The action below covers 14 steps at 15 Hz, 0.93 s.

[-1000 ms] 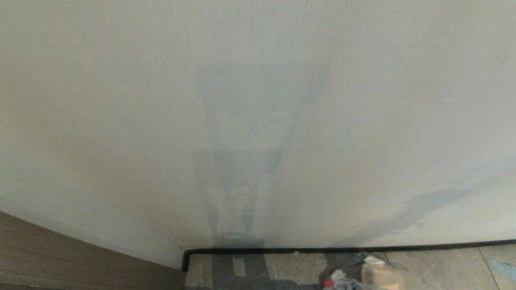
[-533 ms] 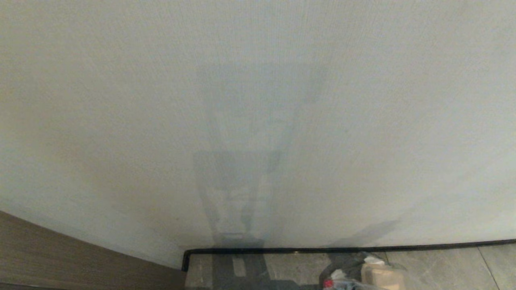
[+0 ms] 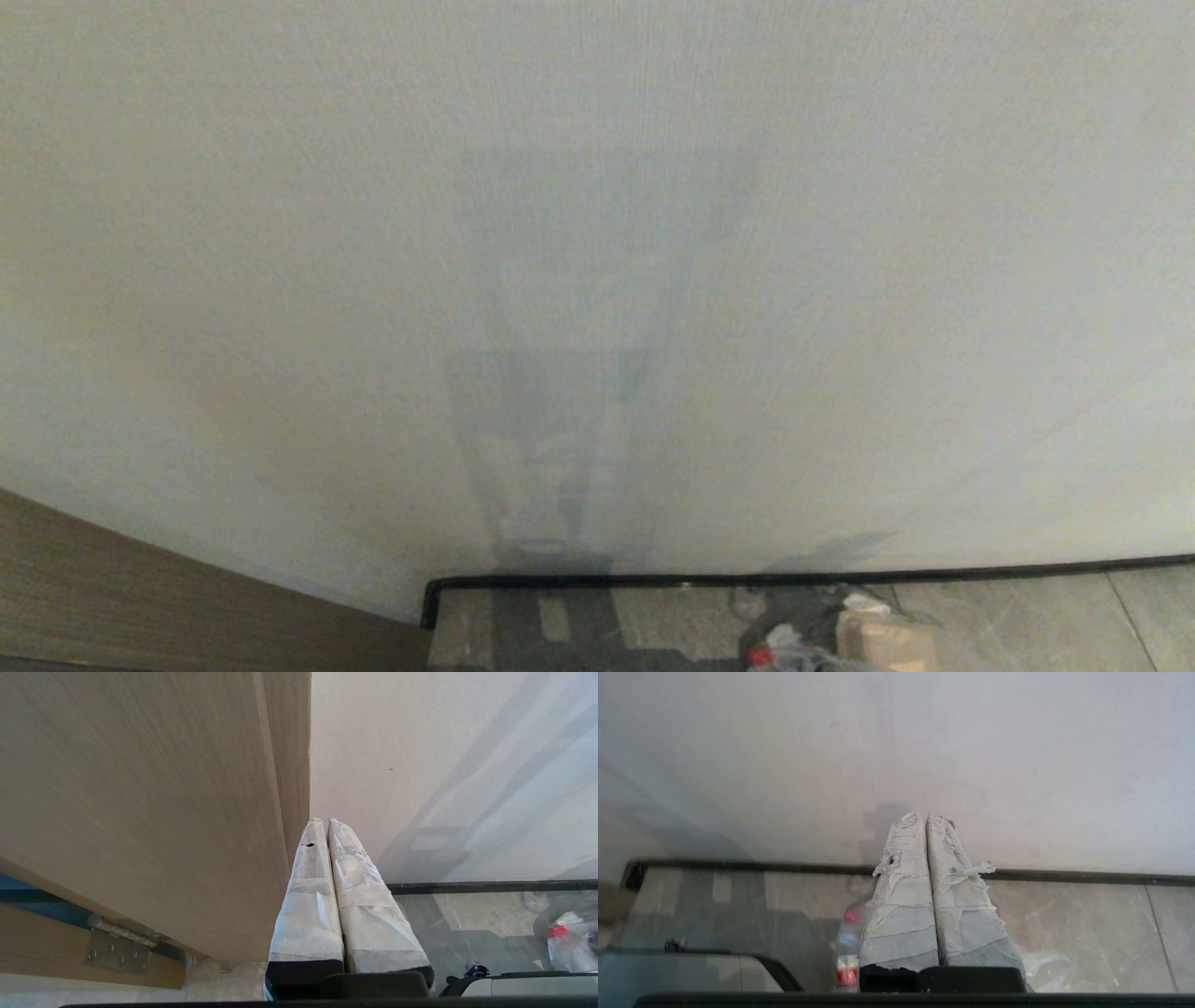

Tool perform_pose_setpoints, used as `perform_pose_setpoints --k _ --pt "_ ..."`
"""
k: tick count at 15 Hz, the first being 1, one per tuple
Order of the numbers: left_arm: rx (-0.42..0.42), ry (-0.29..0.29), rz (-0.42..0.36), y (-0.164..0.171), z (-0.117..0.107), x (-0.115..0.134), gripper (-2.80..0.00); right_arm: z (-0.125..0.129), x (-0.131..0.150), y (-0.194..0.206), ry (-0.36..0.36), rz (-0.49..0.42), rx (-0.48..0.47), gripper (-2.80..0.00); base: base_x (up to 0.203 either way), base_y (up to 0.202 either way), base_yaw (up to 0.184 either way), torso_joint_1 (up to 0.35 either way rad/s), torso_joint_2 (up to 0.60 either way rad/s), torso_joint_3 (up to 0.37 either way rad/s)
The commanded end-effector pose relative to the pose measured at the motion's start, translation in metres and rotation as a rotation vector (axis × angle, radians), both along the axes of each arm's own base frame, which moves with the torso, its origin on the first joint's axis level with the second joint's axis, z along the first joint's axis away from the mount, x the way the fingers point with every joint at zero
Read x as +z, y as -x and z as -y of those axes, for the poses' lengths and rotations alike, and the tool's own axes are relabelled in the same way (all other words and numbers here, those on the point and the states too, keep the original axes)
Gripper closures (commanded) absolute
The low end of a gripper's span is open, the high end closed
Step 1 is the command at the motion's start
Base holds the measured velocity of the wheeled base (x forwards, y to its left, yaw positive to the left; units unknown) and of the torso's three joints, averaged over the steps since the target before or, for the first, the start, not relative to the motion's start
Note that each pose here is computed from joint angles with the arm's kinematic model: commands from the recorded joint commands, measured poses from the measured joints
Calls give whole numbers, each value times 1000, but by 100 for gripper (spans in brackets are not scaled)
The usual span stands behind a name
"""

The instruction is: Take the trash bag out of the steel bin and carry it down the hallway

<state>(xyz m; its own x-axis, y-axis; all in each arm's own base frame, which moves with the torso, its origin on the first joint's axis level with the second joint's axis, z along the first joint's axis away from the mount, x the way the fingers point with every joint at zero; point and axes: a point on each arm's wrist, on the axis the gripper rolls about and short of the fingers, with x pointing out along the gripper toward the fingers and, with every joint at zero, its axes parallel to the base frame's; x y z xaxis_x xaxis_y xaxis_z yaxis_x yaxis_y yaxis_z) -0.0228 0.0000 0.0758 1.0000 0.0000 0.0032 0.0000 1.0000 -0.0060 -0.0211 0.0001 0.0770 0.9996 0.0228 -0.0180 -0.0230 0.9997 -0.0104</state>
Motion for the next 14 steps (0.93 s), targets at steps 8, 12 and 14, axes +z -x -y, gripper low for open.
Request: perform_pose_setpoints --k 8,12,14 --pt "0 0 -2 0 0 0 0 0 -1 2 -3 22 0 0 0 0 0 0 0 0" --pt "1 5 -2 0 0 0 0 0 -1 2 -3 22 0 0 0 0 0 1 3 114" --pt "0 5 -2 0 0 0 0 0 -1 2 -3 22 0 0 0 0 0 -2 0 182"
